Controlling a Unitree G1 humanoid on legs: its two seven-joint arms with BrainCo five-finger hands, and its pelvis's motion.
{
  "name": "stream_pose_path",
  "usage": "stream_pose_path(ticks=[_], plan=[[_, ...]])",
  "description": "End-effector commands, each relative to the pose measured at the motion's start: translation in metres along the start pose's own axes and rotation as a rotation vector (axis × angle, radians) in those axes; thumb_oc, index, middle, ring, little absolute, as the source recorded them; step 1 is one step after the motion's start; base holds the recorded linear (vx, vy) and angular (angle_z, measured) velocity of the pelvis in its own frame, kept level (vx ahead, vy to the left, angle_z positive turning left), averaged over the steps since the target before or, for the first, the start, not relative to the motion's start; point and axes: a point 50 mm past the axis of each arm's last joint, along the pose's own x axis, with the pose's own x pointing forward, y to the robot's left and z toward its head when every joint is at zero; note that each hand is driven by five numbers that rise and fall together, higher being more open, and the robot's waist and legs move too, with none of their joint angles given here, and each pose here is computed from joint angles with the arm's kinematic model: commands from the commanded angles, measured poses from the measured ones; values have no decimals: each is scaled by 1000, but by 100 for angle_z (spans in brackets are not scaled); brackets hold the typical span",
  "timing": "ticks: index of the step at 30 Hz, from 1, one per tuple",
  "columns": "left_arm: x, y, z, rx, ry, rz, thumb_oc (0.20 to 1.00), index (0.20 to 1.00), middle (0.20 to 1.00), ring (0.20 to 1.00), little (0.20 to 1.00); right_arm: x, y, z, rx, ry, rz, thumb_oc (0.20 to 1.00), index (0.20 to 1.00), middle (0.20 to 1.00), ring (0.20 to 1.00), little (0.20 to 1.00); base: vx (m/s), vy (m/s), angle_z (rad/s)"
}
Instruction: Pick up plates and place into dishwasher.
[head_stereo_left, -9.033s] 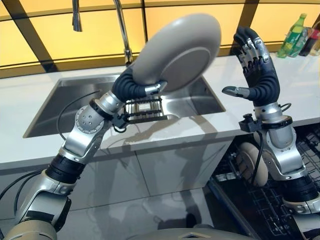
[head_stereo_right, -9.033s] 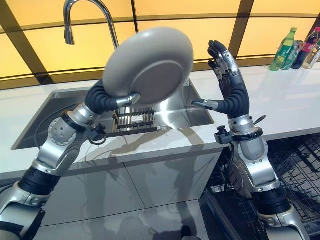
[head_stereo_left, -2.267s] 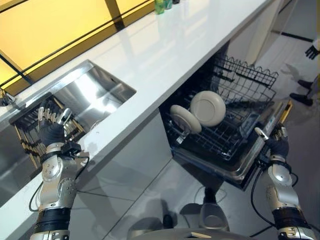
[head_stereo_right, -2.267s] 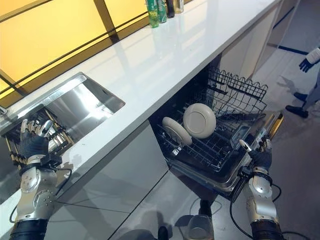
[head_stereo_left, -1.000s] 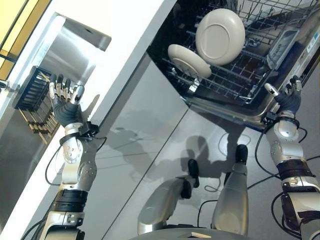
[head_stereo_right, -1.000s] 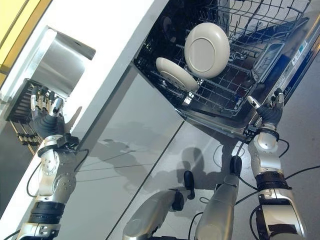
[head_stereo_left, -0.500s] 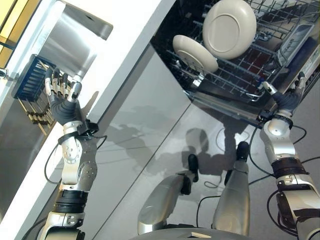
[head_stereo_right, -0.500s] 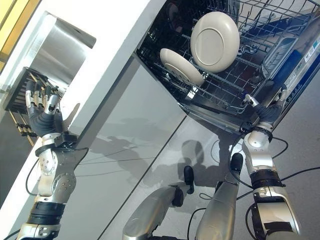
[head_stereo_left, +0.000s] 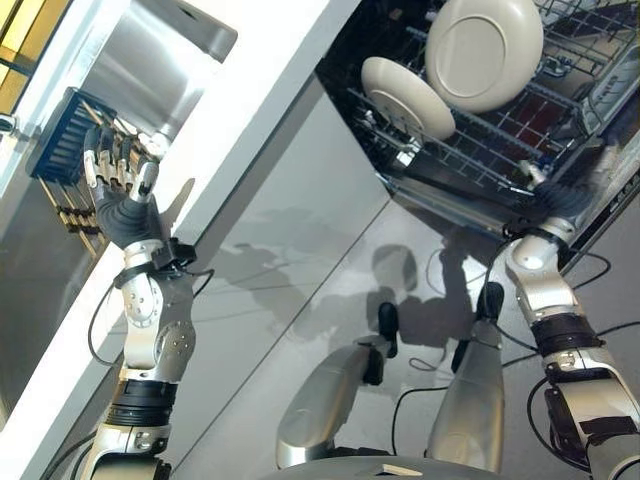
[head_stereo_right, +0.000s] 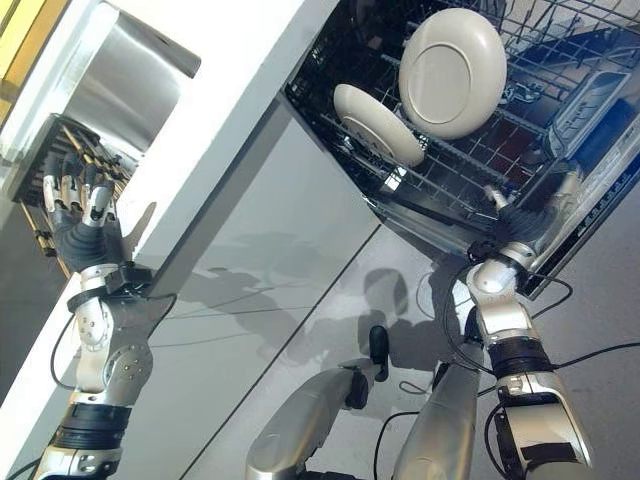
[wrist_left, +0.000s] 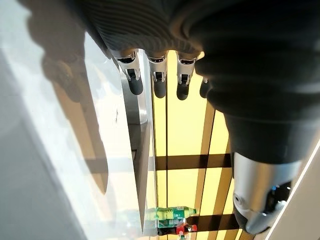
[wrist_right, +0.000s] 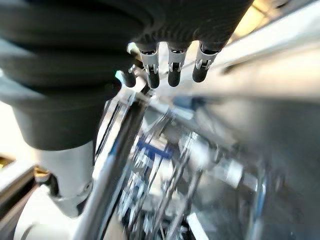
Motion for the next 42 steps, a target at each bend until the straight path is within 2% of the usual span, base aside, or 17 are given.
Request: stream_pose_path(ticks=[1,5,9,16,18,27,35,42], plan=[[-23,11,-17,-37,124,59,1000,1000,1000,1000,1000,26,-6,61,29,-262,-208,1000,1000,1000,1000,1000,-8,12,11],[-24,12,-16,-41,119,56,1000,1000,1000,1000,1000,28,-12,70,-18,-330,-275,1000,1000,1000,1000,1000,-12,9,7],[-26,15,-12,-45,114,60,1000,1000,1000,1000,1000,25,-22,92,27,-458,-329,1000,1000,1000,1000,1000,-1,4,3],[-26,16,-8,-46,102,62,1000,1000,1000,1000,1000,13,-21,102,127,-485,-271,1000,1000,1000,1000,1000,-3,-4,2],[-26,14,-8,-44,99,56,1000,1000,1000,1000,1000,11,-10,92,169,-377,-132,1000,1000,1000,1000,1000,0,0,0],[-25,11,-11,-48,105,37,1000,1000,1000,1000,1000,4,22,92,274,-261,111,1000,1000,1000,1000,1000,-1,0,0],[-32,12,-16,-38,110,42,1000,1000,1000,1000,1000,5,13,83,319,-130,-180,1000,1000,1000,1000,1000,-15,0,4],[-36,14,-16,-49,120,19,1000,1000,1000,1000,1000,17,-1,79,307,-119,-283,1000,1000,1000,1000,1000,-27,-7,7]])
